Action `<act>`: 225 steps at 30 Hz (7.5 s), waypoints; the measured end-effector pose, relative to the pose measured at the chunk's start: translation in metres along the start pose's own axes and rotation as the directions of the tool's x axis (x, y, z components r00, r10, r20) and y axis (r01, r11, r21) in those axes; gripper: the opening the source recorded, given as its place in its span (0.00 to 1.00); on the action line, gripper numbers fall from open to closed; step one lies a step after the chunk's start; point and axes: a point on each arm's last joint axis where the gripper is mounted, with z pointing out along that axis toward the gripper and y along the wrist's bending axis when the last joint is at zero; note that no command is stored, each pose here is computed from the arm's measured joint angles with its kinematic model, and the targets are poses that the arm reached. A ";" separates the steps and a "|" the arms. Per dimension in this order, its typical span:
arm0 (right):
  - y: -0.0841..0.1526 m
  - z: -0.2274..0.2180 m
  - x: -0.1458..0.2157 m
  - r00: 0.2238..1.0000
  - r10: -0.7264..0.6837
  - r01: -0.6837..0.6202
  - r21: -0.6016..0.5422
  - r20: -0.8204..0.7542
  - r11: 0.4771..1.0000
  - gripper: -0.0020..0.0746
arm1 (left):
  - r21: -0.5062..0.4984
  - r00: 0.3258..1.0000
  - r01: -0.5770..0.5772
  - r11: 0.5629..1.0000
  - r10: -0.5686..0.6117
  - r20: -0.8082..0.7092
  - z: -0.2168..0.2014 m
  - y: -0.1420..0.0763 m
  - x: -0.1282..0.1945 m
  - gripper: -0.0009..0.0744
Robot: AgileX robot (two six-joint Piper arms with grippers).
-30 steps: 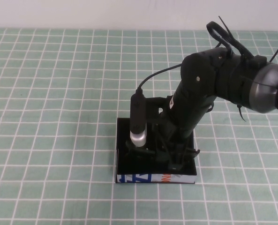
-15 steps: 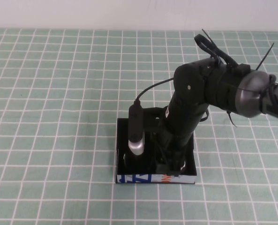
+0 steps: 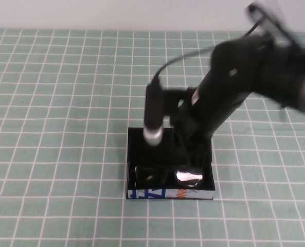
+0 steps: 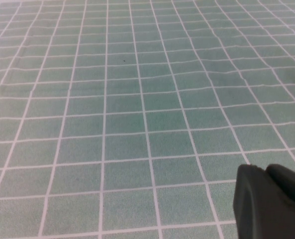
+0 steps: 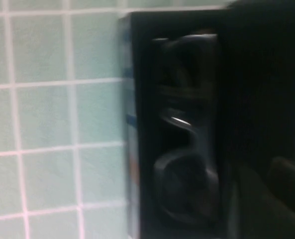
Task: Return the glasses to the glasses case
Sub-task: Place the glasses in the glasses case, then close the glasses case
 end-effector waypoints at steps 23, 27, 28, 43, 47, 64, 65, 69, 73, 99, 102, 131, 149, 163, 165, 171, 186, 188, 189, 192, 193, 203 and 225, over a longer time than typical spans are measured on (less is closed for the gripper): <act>0.045 -0.252 0.060 0.580 0.375 -0.742 0.278 0.723 0.610 0.01 | 0.000 1.000 0.000 1.000 0.000 0.000 0.000 0.000 0.000 0.01; 0.055 -0.248 0.069 0.532 0.354 -0.772 0.269 0.770 0.575 0.01 | 0.000 1.000 0.000 1.000 0.000 0.000 0.000 0.000 0.000 0.01; 0.056 -0.244 0.071 0.528 0.361 -0.776 0.264 0.769 0.573 0.01 | 0.000 1.000 0.000 1.000 0.000 0.000 0.000 0.000 0.000 0.01; 0.051 -0.206 0.082 0.514 0.398 -0.798 0.255 0.760 0.546 0.01 | 0.201 0.841 0.294 0.934 -0.353 0.410 -0.010 -0.004 -0.040 0.01; 0.047 -0.203 0.081 0.519 0.398 -0.798 0.261 0.756 0.544 0.01 | 0.302 0.619 0.243 0.922 -0.387 0.683 -0.030 -0.002 -0.067 0.01; 0.018 -0.161 0.085 0.603 0.468 -0.770 0.316 0.646 0.555 0.01 | 0.080 0.863 0.218 0.973 -0.230 0.450 -0.080 0.005 -0.205 0.01; 0.016 -0.158 0.085 0.606 0.473 -0.769 0.317 0.640 0.555 0.01 | 0.040 0.906 0.200 0.979 -0.200 0.372 -0.070 0.006 -0.210 0.01; 0.010 -0.147 0.086 0.621 0.491 -0.762 0.324 0.612 0.560 0.01 | 0.013 0.999 -0.012 1.000 0.013 -0.049 -0.018 -0.002 -0.206 0.01; 0.003 -0.135 0.087 0.636 0.507 -0.755 0.332 0.581 0.566 0.01 | 0.232 0.930 -0.106 0.967 0.179 -0.320 0.029 -0.020 -0.189 0.01; -0.068 -0.047 0.070 0.657 0.672 -0.747 0.179 0.341 0.640 0.01 | 0.746 0.890 0.252 0.617 0.154 -0.428 0.129 -0.139 -0.123 0.01; -0.077 -0.035 0.064 0.642 0.696 -0.756 0.120 0.321 0.643 0.01 | 0.723 0.875 0.265 0.638 0.155 -0.458 0.141 -0.144 -0.112 0.01; -0.101 0.064 0.074 0.543 0.792 -0.824 -0.004 0.279 0.567 0.01 | 0.702 0.821 -0.120 0.702 0.468 -0.328 0.159 -0.196 -0.051 0.01; -0.098 0.065 0.074 0.630 0.736 -0.760 0.003 0.249 0.650 0.01 | 0.668 0.771 -0.061 0.742 0.460 -0.440 0.174 -0.201 -0.022 0.01; -0.089 0.083 0.079 0.661 0.737 -0.737 -0.061 0.145 0.673 0.01 | 0.654 0.792 -0.101 0.750 0.458 -0.403 0.182 -0.205 -0.032 0.01; -0.089 0.082 0.078 0.671 0.727 -0.727 -0.065 0.145 0.684 0.01 | 0.653 0.791 -0.110 0.749 0.464 -0.399 0.182 -0.204 -0.032 0.01; -0.088 0.082 0.078 0.680 0.719 -0.718 -0.069 0.139 0.693 0.01 | 0.658 0.772 -0.129 0.742 0.492 -0.403 0.186 -0.205 -0.024 0.01; -0.087 0.055 0.064 0.741 0.652 -0.639 -0.128 0.163 0.758 0.01 | 0.653 0.770 -0.115 0.749 0.482 -0.417 0.195 -0.212 -0.021 0.01; -0.088 0.045 0.057 0.761 0.627 -0.605 -0.166 0.166 0.779 0.01 | 0.652 0.772 -0.111 0.750 0.478 -0.418 0.197 -0.214 -0.021 0.01; -0.087 0.041 0.054 0.770 0.616 -0.587 -0.196 0.166 0.786 0.01 | 0.652 0.774 -0.110 0.750 0.477 -0.418 0.197 -0.214 -0.021 0.01; -0.083 0.031 0.043 0.775 0.606 -0.544 -0.301 0.179 0.784 0.01 | 0.652 0.776 -0.109 0.751 0.474 -0.417 0.199 -0.215 -0.022 0.01; -0.080 0.028 0.041 0.774 0.607 -0.533 -0.334 0.178 0.777 0.01 | 0.651 0.775 -0.106 0.751 0.473 -0.419 0.199 -0.215 -0.021 0.01; -0.075 0.025 0.037 0.771 0.613 -0.508 -0.412 0.173 0.756 0.01 | 0.651 0.775 -0.105 0.752 0.472 -0.420 0.199 -0.215 -0.022 0.01; -0.094 0.067 0.056 0.697 0.708 -0.670 -0.251 0.111 0.699 0.01 | 0.651 0.775 -0.107 0.751 0.473 -0.419 0.199 -0.215 -0.022 0.01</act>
